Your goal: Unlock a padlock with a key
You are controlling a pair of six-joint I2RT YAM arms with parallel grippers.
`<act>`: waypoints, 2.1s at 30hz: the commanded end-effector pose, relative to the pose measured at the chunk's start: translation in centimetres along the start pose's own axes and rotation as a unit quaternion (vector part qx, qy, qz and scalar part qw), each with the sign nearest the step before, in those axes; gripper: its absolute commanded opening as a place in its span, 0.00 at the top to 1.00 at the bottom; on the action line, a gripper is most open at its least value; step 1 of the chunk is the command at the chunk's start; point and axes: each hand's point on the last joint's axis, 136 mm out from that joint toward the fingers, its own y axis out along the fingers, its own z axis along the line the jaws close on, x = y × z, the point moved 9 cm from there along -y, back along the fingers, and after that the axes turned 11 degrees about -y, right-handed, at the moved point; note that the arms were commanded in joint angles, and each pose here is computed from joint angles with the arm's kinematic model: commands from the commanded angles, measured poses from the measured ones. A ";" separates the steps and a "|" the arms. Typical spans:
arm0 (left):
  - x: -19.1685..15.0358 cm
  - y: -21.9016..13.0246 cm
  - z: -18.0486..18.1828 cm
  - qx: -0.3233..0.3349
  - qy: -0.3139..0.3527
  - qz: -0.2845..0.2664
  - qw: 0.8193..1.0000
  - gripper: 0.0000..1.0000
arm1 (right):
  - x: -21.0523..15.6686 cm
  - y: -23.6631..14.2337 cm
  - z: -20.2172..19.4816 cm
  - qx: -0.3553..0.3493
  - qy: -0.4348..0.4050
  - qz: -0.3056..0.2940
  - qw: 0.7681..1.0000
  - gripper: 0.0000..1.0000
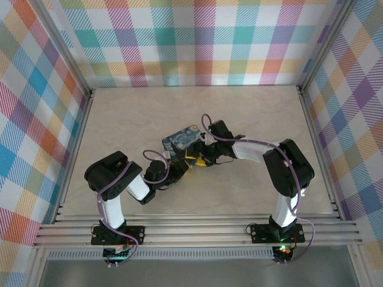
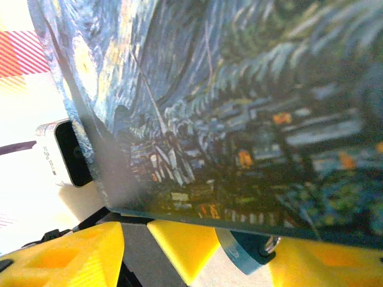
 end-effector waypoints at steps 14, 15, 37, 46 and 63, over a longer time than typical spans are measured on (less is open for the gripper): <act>-0.7 -0.4 -1.1 -0.018 0.029 0.010 0.999 0.74 | -3.7 1.5 -4.6 -0.066 0.092 0.052 0.992 0.71; -0.7 -0.5 -1.0 -0.019 0.027 0.009 0.999 0.74 | -3.8 1.5 -4.6 -0.063 0.093 0.052 0.992 0.73; -0.9 -1.5 -2.9 -0.029 -0.147 -0.048 0.988 0.65 | -3.5 1.3 -3.8 -0.047 0.133 0.027 0.990 1.00; -1.5 -2.5 -3.0 -0.025 -0.198 -0.075 0.977 0.67 | -3.3 1.5 -3.2 -0.044 0.146 0.010 0.988 1.00; -2.2 -2.0 -3.4 -0.039 -0.263 -0.098 0.959 0.72 | -3.6 1.9 -3.0 -0.041 0.154 0.010 0.987 1.00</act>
